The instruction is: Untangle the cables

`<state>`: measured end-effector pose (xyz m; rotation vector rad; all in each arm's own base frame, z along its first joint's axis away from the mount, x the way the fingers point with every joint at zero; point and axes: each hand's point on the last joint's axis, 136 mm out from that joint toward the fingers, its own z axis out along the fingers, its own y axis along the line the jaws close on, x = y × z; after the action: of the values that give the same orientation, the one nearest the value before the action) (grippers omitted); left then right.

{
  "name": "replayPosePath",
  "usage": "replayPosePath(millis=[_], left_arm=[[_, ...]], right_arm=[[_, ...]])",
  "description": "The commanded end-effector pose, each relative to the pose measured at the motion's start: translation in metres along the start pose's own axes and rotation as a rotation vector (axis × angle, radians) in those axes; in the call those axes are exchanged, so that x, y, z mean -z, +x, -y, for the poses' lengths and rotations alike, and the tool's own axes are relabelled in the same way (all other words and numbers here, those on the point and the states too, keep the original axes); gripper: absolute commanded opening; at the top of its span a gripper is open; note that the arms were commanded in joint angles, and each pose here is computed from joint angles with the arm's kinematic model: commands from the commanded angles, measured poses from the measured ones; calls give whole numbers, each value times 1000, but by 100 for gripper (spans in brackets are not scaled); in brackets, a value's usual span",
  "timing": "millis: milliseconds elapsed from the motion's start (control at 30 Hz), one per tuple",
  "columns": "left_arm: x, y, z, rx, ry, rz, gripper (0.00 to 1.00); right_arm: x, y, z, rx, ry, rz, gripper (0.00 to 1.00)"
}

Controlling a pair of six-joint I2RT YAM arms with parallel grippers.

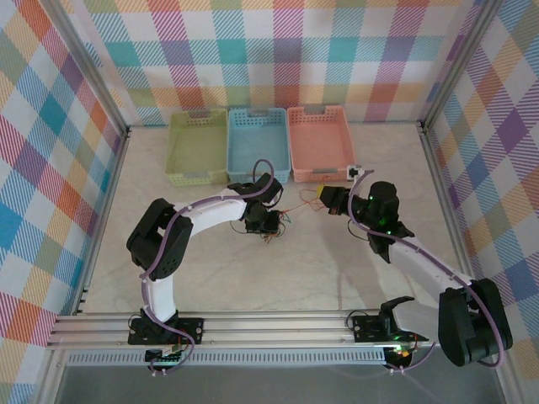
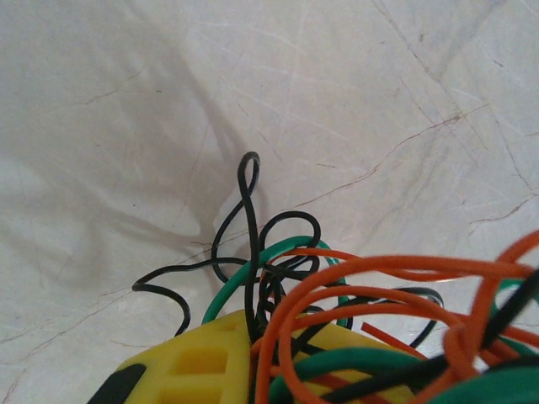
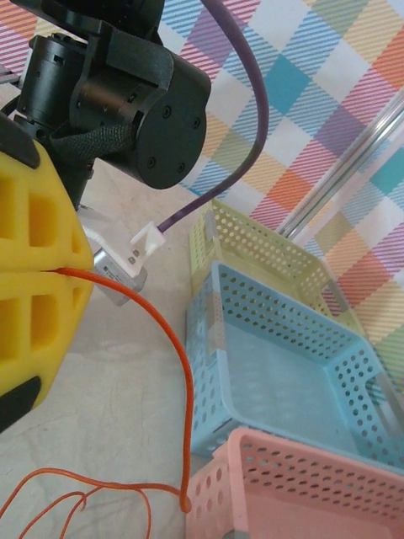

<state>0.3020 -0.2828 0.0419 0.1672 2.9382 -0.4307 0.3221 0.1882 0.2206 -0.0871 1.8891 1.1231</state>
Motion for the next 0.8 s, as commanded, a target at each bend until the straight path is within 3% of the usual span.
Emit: replayPosePath(millis=[0, 333, 467, 667, 767], left_arm=[[-6, 23, -35, 45, -125, -76, 10], [-4, 23, -36, 52, -109, -67, 4], [0, 23, -25, 31, -39, -62, 5], [22, 26, 0, 22, 118, -33, 17], [29, 33, 0, 27, 135, -37, 34]], right_arm=[[16, -49, -16, 78, -2, 139, 0], [51, -75, -30, 118, -15, 252, 0], [44, -66, -17, 80, 15, 212, 0], [12, -26, 28, -54, 44, 88, 0], [-1, -12, 42, -78, 54, 44, 0]])
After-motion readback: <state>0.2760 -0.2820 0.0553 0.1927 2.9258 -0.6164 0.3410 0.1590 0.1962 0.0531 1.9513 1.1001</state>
